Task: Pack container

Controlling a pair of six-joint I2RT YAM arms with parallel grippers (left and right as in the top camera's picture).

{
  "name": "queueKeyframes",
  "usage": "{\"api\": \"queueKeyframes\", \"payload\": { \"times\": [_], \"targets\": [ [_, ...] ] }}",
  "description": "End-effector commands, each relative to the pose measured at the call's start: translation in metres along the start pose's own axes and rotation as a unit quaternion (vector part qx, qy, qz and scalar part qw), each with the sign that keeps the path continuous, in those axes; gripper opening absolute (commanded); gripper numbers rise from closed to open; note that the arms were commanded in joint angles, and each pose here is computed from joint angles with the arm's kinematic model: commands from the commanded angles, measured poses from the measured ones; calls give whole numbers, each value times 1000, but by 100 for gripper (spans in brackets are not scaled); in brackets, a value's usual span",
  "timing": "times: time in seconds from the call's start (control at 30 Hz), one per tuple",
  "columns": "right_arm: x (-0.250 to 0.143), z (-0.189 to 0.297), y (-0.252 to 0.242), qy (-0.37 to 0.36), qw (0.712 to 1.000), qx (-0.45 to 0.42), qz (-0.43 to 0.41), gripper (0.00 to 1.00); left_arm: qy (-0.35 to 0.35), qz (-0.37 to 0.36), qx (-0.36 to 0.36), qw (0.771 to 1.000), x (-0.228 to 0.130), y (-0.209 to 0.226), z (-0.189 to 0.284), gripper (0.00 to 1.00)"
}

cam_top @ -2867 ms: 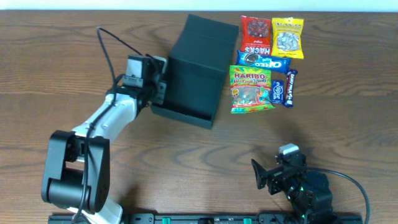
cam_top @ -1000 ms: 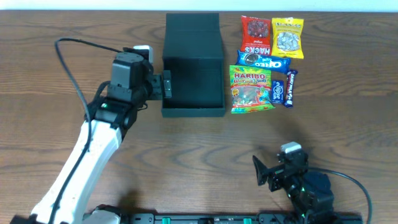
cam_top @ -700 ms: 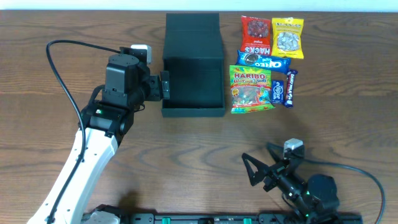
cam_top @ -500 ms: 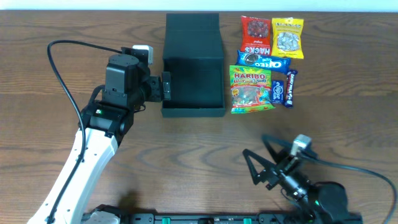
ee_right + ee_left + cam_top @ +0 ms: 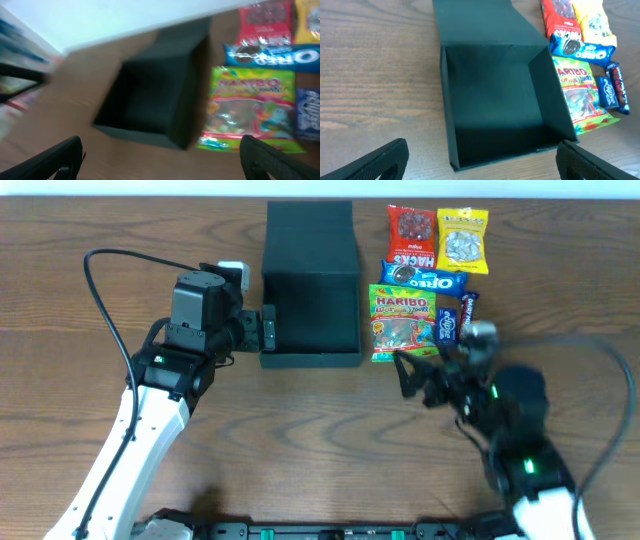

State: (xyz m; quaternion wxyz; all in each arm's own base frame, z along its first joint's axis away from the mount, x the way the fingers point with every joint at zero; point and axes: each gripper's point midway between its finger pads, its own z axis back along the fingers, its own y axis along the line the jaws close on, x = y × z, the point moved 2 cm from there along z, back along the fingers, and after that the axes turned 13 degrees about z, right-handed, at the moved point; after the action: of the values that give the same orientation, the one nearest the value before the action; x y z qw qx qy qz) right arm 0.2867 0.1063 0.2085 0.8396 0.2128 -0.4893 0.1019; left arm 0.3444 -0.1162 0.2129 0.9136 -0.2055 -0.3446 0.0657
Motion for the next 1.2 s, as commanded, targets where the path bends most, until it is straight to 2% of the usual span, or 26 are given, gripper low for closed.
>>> {"api": "queueKeyframes", "payload": {
  "times": [0.0,0.13,0.33,0.53,0.67,0.8,0.87,1.0,1.07,1.13,1.17],
  "targets": [
    [8,-30,-31,56,994,-74,57,99,2,-12,0,1000,-1,0,3,95],
    [-3,-68,-63,138,980,-136,52,98,9,-14,3,1000,-4,2,3,95],
    [-37,-121,-90,217,962,-160,52,92,16,-19,9,1000,-7,4,3,95],
    [-68,-150,-106,241,954,-163,71,88,16,-19,9,1000,-7,4,3,95],
    [-91,-163,-118,263,946,-176,71,80,16,-19,9,1000,-7,4,3,95],
    [-116,-168,-124,293,937,-179,67,63,16,-19,9,1000,-7,4,3,95],
    [-122,-168,-125,302,934,-179,66,44,16,-19,9,1000,-7,4,3,95],
    [-124,-167,-124,307,933,-178,65,21,16,-19,9,1000,-7,4,3,95],
    [-125,-166,-124,312,931,-177,64,14,16,-19,10,1000,-7,4,3,95],
    [-124,-165,-120,320,930,-169,61,1,16,-19,10,1000,-7,4,3,95],
    [-122,-164,-118,323,930,-167,62,1,16,-19,10,1000,-7,4,4,95]
  ]
}}
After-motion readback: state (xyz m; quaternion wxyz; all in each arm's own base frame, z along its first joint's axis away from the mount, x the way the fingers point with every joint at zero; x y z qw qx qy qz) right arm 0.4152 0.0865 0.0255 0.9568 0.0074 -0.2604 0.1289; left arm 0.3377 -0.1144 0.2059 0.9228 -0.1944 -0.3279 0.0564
